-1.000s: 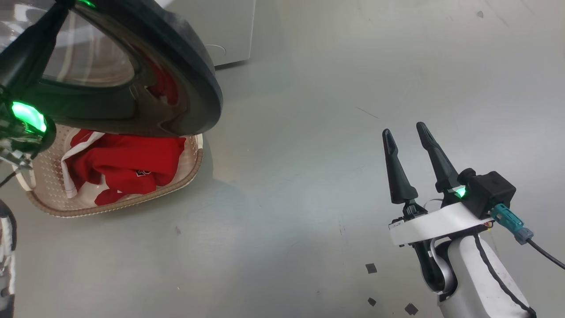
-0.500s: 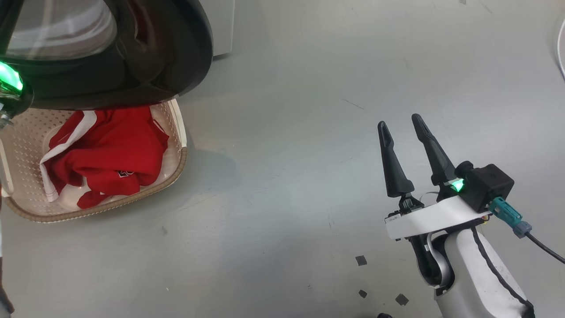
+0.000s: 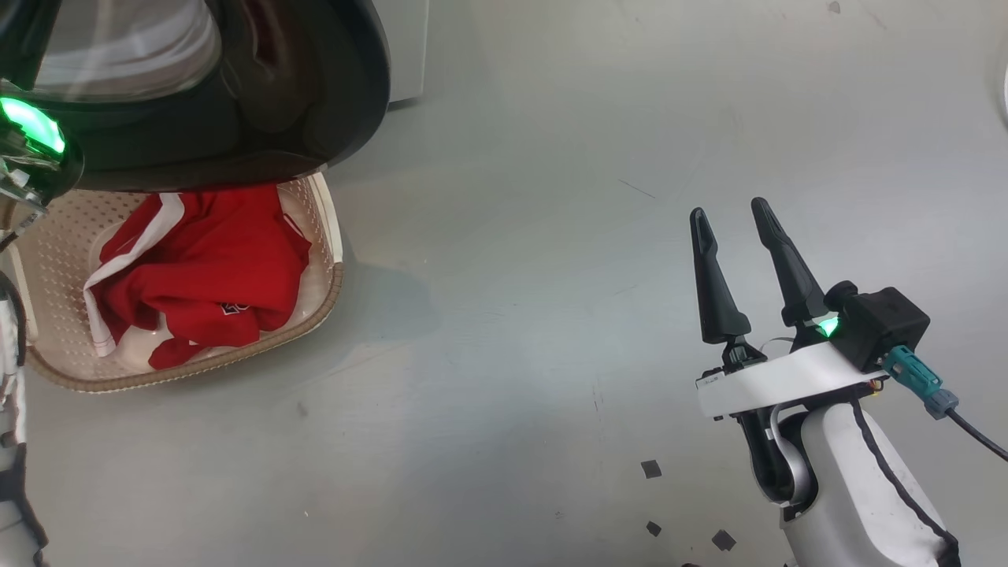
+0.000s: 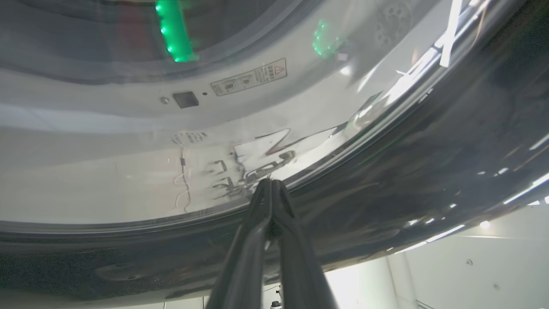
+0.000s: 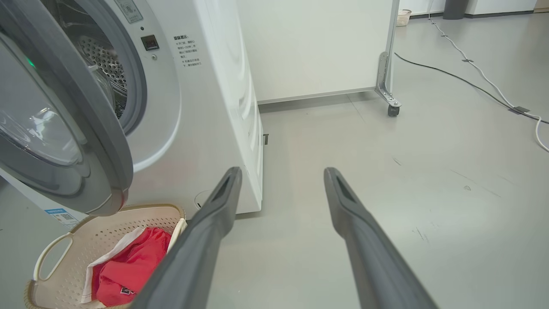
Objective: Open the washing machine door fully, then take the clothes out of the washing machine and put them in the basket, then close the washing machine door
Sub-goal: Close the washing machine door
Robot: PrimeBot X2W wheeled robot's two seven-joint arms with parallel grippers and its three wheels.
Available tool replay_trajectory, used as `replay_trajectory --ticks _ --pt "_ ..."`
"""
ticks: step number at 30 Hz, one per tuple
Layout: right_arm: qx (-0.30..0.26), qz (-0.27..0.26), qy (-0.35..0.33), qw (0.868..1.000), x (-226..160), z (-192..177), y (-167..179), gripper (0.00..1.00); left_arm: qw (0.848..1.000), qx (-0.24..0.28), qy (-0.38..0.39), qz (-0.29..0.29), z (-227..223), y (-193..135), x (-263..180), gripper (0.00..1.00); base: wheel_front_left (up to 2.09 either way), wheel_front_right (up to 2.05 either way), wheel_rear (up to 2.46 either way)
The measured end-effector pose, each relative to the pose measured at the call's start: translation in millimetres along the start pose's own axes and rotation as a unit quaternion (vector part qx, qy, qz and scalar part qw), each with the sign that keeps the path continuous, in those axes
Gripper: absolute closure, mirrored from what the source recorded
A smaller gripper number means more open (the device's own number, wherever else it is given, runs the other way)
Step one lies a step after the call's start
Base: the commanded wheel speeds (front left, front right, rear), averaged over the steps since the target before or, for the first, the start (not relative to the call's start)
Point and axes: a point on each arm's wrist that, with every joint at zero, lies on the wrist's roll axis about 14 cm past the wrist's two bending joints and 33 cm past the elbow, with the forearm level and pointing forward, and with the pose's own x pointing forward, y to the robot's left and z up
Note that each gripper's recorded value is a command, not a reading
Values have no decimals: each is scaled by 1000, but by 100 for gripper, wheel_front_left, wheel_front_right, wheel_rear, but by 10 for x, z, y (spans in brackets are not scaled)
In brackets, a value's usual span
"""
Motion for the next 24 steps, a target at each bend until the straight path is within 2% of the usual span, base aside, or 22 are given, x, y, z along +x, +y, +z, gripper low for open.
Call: replay_trajectory --ticks 8,19,20,21,22,23,24 --pt "-4 15 -4 1000 41 12 92 0 999 -4 -40 -22 130 -131 -176 100 0 0 0" --pt "-7 35 -10 999 67 44 230 0 992 -37 -120 15 146 74 -815 99 0 0 0" --pt "-6 37 -9 999 59 37 246 0 991 -41 -130 19 143 92 -883 73 0 0 0" --pt "-7 39 -8 999 53 34 256 0 989 -45 -138 23 133 110 -956 51 0 0 0" --pt "-7 40 -9 999 50 39 267 0 988 -51 -147 24 121 120 -1026 12 0 0 0" --pt "-7 42 -10 999 45 45 279 0 986 -59 -153 24 95 127 -1088 0 0 0 0" --pt "-9 44 -10 999 37 46 292 0 985 -64 -157 26 68 136 -1145 0 0 0 0"
